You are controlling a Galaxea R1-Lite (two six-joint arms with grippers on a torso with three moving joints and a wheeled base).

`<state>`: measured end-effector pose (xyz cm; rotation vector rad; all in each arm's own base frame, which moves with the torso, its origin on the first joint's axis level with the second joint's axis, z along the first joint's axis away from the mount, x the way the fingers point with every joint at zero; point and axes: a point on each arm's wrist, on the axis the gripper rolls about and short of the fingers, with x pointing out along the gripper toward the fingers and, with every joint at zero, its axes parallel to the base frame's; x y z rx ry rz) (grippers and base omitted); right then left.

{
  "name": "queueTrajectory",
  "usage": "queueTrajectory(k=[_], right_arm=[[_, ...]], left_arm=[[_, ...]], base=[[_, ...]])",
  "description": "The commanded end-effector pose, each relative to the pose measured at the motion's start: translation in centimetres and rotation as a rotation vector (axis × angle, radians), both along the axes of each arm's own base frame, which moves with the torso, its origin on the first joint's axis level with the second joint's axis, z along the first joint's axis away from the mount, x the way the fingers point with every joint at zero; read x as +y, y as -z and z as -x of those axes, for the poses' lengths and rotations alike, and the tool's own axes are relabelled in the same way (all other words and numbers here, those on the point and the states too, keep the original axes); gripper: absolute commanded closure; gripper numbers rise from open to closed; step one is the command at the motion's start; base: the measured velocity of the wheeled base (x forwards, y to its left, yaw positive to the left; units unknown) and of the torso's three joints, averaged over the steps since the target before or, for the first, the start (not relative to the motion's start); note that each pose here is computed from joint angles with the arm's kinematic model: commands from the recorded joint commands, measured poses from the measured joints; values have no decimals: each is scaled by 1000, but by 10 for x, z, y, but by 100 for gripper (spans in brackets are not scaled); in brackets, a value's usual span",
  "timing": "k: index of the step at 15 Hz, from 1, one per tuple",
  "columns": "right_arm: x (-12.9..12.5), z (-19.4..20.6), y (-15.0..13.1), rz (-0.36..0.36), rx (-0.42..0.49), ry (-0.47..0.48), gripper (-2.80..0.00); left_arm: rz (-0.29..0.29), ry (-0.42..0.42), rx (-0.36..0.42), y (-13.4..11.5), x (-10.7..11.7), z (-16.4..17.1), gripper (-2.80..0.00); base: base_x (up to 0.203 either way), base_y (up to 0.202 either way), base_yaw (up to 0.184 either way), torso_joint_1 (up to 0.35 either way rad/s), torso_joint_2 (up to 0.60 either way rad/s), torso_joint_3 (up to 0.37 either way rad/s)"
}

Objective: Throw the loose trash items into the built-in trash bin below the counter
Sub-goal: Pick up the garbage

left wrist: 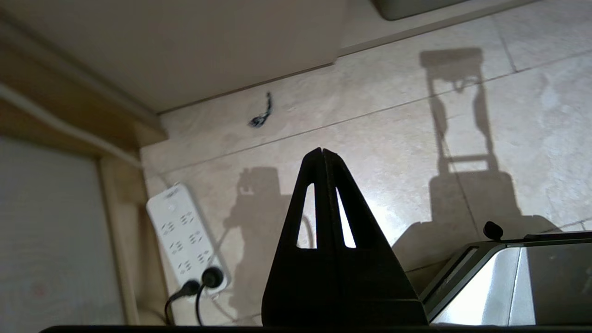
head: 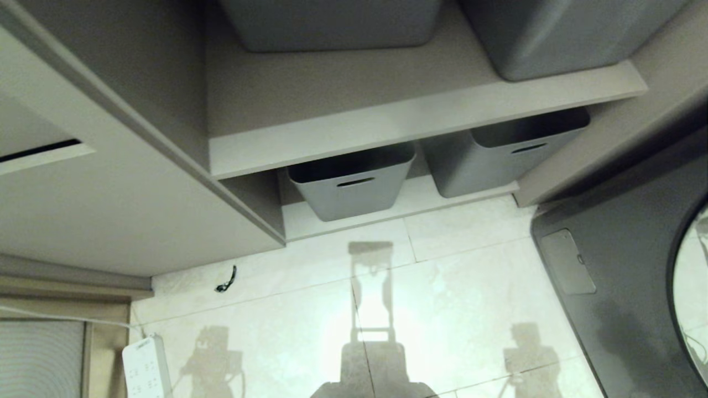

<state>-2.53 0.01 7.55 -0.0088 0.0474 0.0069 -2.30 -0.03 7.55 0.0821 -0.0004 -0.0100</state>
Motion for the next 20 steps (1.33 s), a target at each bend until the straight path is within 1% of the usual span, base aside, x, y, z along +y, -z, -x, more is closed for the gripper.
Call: queueTrajectory(k=[1,4,7,11,20], right_arm=[[0,0,0,0,1,-1,0],[0,0,0,0,1,-1,0],[0,0,0,-3,0,1,0],[0,0,0,-1,1,0,0],[0,0,0,-1,2,1,0]], left_arm=[[-1,-1,2,0,0,0,0],[-2,1,1,0,0,0,0],[-10,8,0,0,0,0,0],[13,1,-2,-1,0,0,0],[13,-1,0,0,0,0,0]], base=[[3,10,-169,6,2,0],[-1,2,-106,1,4,2],[0,0,0,0,0,0],[0,0,0,0,0,0],[0,0,0,0,0,0]])
